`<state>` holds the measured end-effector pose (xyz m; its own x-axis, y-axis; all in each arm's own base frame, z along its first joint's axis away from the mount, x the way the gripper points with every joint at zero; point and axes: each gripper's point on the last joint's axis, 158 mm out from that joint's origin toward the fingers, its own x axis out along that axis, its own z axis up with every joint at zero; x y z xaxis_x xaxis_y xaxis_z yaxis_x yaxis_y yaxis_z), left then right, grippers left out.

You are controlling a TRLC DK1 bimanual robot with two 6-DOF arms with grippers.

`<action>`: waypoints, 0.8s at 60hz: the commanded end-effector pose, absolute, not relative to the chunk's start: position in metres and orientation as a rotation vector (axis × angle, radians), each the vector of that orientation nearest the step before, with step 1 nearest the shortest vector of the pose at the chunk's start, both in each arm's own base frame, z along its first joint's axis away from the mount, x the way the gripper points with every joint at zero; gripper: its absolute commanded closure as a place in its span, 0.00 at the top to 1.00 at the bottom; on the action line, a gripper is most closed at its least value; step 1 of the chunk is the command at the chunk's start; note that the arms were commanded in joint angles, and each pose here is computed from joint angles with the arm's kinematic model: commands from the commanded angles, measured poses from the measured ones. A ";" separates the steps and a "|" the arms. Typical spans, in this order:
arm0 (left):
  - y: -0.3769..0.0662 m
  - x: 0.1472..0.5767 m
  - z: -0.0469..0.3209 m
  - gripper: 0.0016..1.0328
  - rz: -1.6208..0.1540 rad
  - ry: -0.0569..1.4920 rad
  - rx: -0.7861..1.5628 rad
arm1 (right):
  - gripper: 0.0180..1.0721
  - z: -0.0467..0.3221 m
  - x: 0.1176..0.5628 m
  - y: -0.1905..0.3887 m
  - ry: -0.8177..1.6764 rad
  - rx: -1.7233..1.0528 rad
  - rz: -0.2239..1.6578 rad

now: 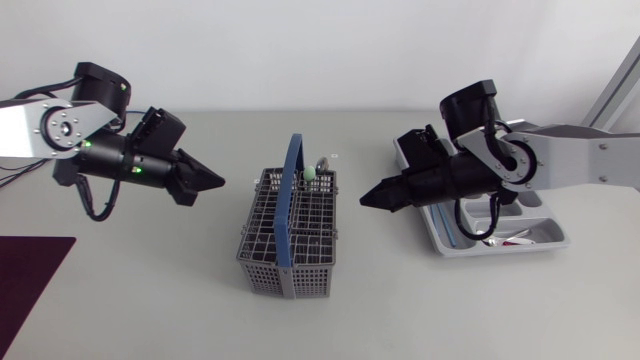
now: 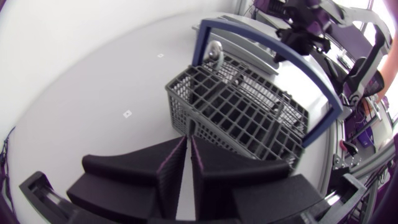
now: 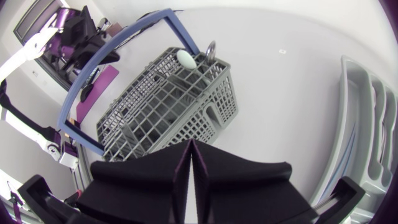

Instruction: Unload the cutlery basket into the drawer organizer.

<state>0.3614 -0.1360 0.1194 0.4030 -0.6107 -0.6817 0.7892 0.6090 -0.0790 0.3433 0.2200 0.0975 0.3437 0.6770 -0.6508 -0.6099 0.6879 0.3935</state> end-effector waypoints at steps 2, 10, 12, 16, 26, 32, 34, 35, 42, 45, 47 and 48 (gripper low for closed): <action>-0.143 0.323 0.112 0.18 -0.977 0.759 0.321 | 0.08 0.094 0.365 0.219 0.873 0.079 0.824; -0.156 0.285 0.102 0.18 -1.072 0.817 0.359 | 0.08 0.086 0.387 0.218 0.877 0.088 0.807; -0.159 0.276 0.100 0.18 -1.097 0.831 0.369 | 0.08 0.083 0.394 0.217 0.874 0.093 0.800; -0.164 0.262 0.097 0.18 -1.131 0.850 0.378 | 0.08 0.078 0.408 0.216 0.877 0.101 0.791; -0.175 0.225 0.087 0.18 -1.227 0.904 0.412 | 0.08 0.068 0.434 0.214 0.884 0.112 0.777; -0.178 0.209 0.086 0.17 -1.261 0.921 0.424 | 0.08 0.063 0.443 0.217 0.890 0.116 0.779; -0.180 0.202 0.085 0.17 -1.279 0.928 0.430 | 0.08 0.062 0.445 0.218 0.893 0.118 0.781; -0.181 0.200 0.084 0.17 -1.285 0.930 0.432 | 0.08 0.061 0.447 0.219 0.893 0.118 0.783; -0.188 0.182 0.073 0.17 -1.337 0.959 0.447 | 0.08 0.061 0.453 0.228 0.897 0.130 0.795; -0.188 0.180 0.068 0.17 -1.344 0.978 0.444 | 0.08 0.064 0.456 0.233 0.892 0.135 0.803; -0.189 0.180 0.066 0.17 -1.347 0.984 0.442 | 0.08 0.066 0.458 0.237 0.892 0.152 0.810; -0.189 0.180 0.064 0.17 -1.347 0.990 0.440 | 0.08 0.065 0.459 0.239 0.894 0.157 0.816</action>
<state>0.1901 -0.1883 0.0759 -0.0332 -0.6071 -0.7939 0.9416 0.2473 -0.2285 0.4544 0.2271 0.0658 0.3747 0.6680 -0.6430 -0.5706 0.7127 0.4080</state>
